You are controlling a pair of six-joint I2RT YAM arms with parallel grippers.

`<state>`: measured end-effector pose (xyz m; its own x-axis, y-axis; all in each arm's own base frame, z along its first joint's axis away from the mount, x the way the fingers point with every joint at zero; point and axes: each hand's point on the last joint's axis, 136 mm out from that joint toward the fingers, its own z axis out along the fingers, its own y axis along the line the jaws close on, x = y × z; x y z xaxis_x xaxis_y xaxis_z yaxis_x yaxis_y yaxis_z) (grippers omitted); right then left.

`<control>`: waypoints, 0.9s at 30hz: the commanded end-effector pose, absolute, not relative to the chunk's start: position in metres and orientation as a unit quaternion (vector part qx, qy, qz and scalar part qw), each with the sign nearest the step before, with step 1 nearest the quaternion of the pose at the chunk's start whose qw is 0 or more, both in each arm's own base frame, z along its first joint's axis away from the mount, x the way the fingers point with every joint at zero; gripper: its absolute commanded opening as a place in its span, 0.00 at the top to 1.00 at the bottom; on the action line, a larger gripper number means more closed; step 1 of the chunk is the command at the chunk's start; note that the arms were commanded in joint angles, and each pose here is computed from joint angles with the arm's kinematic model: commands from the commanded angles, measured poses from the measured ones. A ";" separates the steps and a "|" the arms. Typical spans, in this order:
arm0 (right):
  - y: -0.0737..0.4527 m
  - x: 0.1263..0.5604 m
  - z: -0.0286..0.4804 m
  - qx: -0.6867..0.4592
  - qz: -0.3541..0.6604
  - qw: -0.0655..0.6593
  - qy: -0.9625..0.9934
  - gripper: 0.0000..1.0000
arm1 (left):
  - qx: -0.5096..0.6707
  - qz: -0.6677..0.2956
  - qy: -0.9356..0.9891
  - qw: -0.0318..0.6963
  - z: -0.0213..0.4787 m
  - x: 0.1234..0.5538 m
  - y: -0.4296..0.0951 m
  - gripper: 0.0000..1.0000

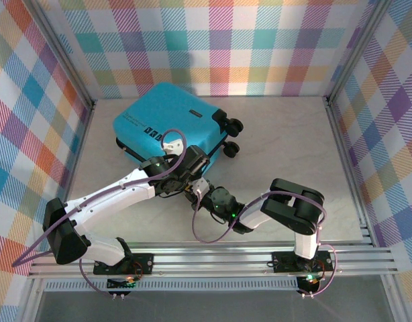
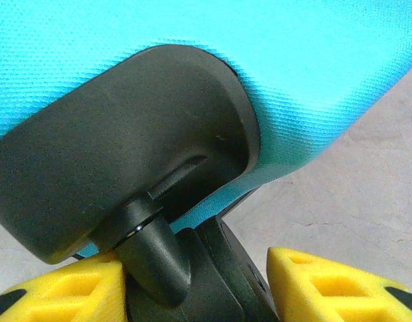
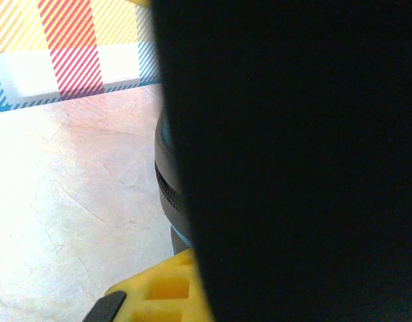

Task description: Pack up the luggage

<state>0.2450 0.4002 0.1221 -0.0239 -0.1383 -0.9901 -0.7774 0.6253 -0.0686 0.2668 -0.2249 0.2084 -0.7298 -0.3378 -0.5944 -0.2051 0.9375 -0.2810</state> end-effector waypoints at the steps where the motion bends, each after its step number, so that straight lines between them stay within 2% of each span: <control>1: 0.392 0.256 0.139 -0.312 0.275 0.619 0.666 1.00 | -0.103 -0.109 0.937 0.317 0.202 0.259 -0.237 0.73; 11: 0.363 0.280 0.129 -0.276 0.240 0.611 0.702 1.00 | -0.103 -0.099 0.937 0.319 0.201 0.258 -0.231 0.81; 27: 0.319 0.313 0.125 -0.229 0.191 0.611 0.733 1.00 | -0.110 -0.094 0.934 0.326 0.202 0.255 -0.218 0.85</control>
<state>0.2783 0.3575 0.1216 -0.1200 -0.1337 -0.9837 -0.7176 0.6964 -0.0071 0.2707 -0.2288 0.2146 -0.7048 -0.3891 -0.5932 -0.2099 0.9131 -0.3496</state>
